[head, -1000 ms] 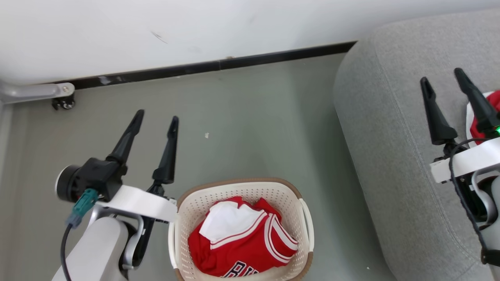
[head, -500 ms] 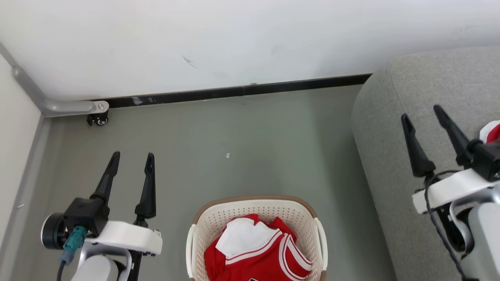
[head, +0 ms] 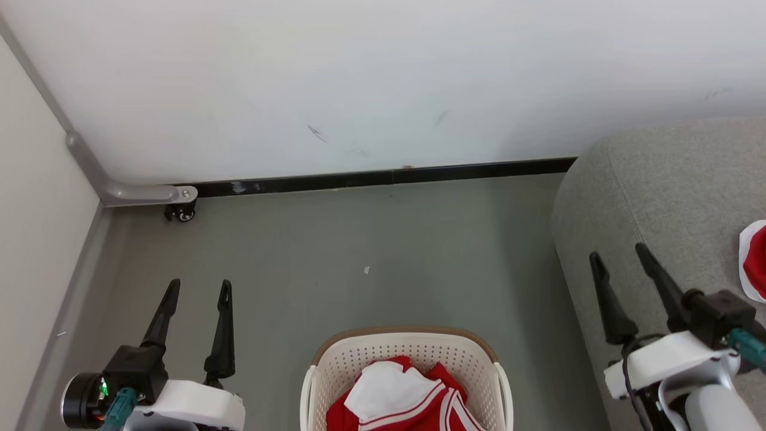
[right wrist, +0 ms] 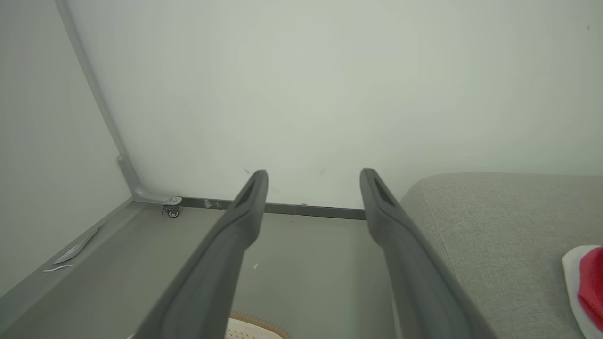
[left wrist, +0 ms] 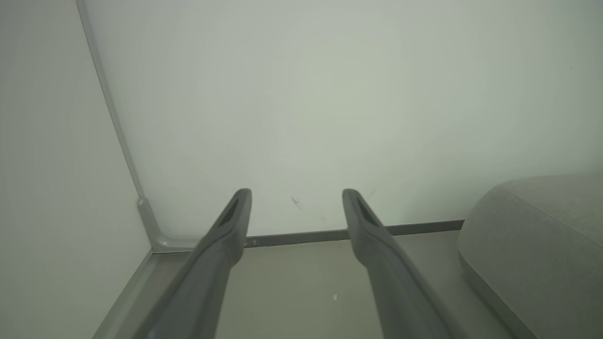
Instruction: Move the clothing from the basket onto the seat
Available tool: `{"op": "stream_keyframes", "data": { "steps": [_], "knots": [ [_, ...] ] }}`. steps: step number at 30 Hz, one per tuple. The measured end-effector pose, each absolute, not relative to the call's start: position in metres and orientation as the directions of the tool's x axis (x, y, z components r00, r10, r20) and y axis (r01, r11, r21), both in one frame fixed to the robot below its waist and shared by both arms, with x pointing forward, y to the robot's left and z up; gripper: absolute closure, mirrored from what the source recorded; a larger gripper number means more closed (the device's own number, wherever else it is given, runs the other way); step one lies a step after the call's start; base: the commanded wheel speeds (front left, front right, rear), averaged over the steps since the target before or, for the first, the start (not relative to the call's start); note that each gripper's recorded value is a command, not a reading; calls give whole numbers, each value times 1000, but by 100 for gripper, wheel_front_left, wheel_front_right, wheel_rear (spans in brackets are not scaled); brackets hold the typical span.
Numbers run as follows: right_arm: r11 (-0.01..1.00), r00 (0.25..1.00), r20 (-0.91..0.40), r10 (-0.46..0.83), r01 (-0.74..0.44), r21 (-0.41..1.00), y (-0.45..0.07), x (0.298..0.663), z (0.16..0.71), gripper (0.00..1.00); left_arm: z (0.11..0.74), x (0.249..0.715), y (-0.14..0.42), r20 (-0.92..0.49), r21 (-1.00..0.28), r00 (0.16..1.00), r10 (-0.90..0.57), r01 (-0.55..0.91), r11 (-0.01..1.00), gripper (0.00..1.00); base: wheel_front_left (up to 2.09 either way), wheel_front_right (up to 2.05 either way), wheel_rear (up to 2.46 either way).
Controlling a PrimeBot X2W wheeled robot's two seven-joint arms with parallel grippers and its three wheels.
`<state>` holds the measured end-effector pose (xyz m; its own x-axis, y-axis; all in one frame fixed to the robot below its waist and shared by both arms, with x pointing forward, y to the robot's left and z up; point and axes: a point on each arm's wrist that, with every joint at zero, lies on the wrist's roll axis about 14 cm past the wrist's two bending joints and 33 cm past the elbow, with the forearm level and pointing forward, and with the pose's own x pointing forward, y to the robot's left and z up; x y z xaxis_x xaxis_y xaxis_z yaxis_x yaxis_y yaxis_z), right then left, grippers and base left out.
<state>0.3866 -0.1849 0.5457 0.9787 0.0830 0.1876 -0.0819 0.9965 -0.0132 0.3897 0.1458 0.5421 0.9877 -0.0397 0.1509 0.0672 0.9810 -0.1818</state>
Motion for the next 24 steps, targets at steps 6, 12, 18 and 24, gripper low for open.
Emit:
{"op": "stream_keyframes", "data": {
  "steps": [6, 12, 18, 24],
  "knots": [
    [998, 983, 172, 67, -69, 3, -185, 373, 539, 0, 541, 380, 152, 149, -180, 989, -19, 46, 983, 0, 0, 0, 0],
    [998, 984, 167, 58, -58, -5, -186, 360, 536, 0, 539, 372, 156, 142, -189, 990, -1, 28, 982, 0, 0, 0, 0],
    [999, 986, 162, 51, -52, 3, -186, 350, 534, 0, 543, 371, 156, 155, -181, 988, 1, 28, 983, 0, 0, 0, 0],
    [999, 988, 146, 42, -44, 12, -186, 340, 528, 0, 533, 367, 156, 128, -153, 992, -9, 29, 988, 0, 0, 0, 0]
  ]
}}
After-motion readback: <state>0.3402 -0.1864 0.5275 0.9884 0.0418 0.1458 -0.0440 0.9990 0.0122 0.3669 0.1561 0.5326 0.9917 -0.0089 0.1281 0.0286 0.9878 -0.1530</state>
